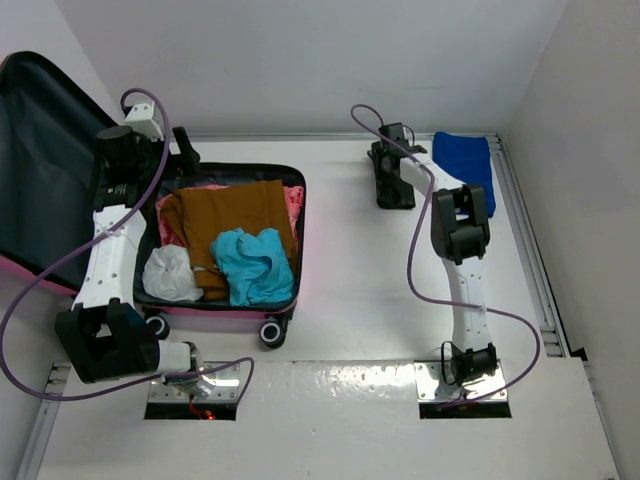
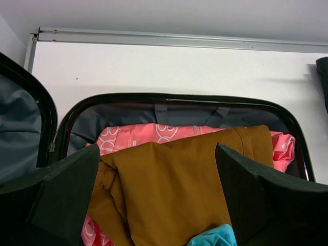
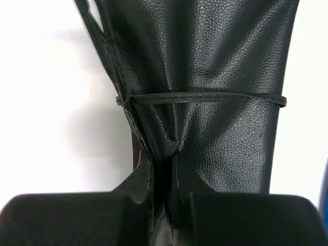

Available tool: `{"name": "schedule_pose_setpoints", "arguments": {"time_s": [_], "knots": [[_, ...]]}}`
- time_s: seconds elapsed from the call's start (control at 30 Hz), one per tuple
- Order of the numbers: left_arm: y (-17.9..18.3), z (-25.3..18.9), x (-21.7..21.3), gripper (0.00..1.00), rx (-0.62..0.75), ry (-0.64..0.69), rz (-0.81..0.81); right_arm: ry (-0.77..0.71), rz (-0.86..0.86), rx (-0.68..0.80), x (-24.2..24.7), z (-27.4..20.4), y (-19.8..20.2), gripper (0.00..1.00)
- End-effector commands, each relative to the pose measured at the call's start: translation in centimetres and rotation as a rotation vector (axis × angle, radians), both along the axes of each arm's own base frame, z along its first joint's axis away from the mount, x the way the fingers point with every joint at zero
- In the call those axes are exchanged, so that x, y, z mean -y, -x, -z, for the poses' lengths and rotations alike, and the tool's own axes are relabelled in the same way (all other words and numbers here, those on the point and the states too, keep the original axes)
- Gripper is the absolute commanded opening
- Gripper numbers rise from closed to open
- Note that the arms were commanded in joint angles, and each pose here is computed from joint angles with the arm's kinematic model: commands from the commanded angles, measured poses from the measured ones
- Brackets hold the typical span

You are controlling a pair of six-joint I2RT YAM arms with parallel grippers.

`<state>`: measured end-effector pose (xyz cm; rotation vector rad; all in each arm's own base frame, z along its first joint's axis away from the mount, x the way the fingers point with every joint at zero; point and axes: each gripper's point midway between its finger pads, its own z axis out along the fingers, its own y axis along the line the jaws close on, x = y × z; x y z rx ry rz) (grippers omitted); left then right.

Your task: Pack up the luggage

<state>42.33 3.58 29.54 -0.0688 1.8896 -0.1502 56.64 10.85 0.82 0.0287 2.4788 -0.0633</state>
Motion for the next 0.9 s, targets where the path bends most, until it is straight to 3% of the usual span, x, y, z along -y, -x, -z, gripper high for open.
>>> {"name": "schedule_pose_setpoints", "arguments": {"time_s": [0.0,0.07,0.23,0.33,0.43,0.5,0.53,0.57,0.6,0.7,0.87], "knots": [[-0.3,-1.8,-0.1,0.99,0.043,-0.005,-0.006,-0.014,-0.039,-0.162,-0.5,2.5,4.2,0.0],[-0.3,-1.8,-0.1,0.99,0.043,-0.005,-0.006,-0.078,-0.088,-0.12,-1.9,-0.5,4.1,0.0],[0.1,-2.1,0.0,0.99,0.052,-0.006,-0.006,-0.263,-0.268,0.111,-7.7,-14.7,3.9,0.0],[0.4,-2.0,0.1,0.99,0.052,-0.006,-0.006,-0.34,-0.378,0.239,-12.3,-22.8,6.6,0.0],[0.7,-1.8,0.1,0.99,0.043,-0.005,-0.006,-0.419,-0.609,0.296,-19.1,-26.6,11.9,0.0],[0.7,-1.7,-0.1,0.99,0.042,-0.008,-0.016,-0.387,-0.783,0.301,-22.0,-25.6,14.9,0.0],[0.9,-2.1,-0.4,0.99,0.051,0.0,-0.029,-0.393,-0.881,0.422,-24.4,-28.2,16.1,0.0],[0.9,-2.1,-0.4,0.99,0.051,0.001,-0.029,-0.363,-0.929,0.396,-24.8,-25.8,17.7,0.0],[0.9,-2.3,-0.7,0.99,0.058,0.026,-0.046,-0.303,-1.062,0.49,-27.2,-26.7,19.3,0.0],[1.5,-4.6,-1.4,0.99,0.127,0.083,-0.072,-0.181,-1.257,0.599,-30.9,-25.1,20.4,0.0],[2.6,-6.6,-2.5,0.99,0.193,0.156,-0.088,-0.025,-1.412,0.727,-35.1,-21.8,18.3,0.0]]}}
